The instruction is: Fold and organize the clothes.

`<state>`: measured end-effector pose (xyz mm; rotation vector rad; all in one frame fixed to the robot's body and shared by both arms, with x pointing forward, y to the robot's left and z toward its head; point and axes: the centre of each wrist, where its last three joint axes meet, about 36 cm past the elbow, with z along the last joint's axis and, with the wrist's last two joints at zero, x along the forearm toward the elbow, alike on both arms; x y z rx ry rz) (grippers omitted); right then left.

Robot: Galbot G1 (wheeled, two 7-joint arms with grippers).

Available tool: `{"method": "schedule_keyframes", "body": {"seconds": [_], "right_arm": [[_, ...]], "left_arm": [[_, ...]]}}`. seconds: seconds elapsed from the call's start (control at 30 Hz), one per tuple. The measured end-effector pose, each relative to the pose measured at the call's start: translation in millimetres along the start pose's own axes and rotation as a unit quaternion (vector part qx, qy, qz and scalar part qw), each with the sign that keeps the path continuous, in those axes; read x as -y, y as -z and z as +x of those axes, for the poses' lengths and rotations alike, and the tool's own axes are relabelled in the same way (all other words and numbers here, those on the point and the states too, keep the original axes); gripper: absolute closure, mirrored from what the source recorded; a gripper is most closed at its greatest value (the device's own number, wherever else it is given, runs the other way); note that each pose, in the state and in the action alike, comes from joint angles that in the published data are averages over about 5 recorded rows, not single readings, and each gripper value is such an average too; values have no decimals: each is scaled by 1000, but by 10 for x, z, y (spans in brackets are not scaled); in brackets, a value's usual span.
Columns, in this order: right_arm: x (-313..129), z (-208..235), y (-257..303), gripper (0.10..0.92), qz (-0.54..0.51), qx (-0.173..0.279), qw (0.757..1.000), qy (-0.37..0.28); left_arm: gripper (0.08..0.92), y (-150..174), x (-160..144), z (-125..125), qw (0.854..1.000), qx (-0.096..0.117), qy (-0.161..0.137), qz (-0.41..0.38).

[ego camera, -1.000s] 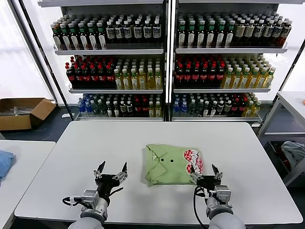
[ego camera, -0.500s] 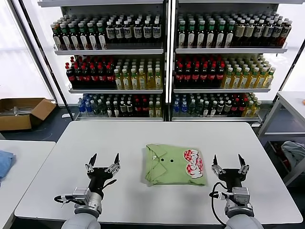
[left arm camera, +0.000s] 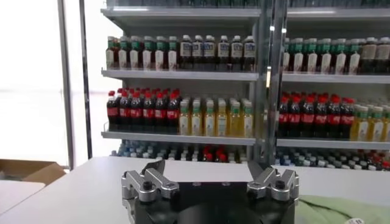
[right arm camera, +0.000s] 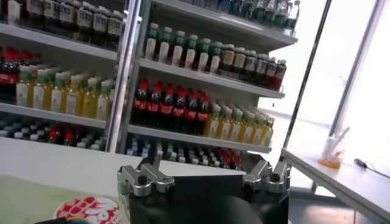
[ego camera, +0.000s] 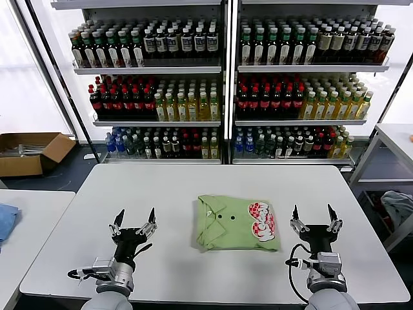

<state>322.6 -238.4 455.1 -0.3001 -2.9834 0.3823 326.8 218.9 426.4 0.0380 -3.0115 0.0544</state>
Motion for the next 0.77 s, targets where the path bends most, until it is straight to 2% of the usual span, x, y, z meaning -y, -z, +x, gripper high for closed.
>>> {"method": "schedule_keyframes", "body": {"seconds": [0.17, 0.77], "right_arm": [[-15, -4, 18, 200, 6, 5, 1000, 4], [46, 71, -107, 200, 20, -20, 1000, 1]], "left_arm": [[177, 21, -22, 48, 1000, 4, 1, -4], [177, 91, 10, 130, 999, 10, -34, -9]]}}
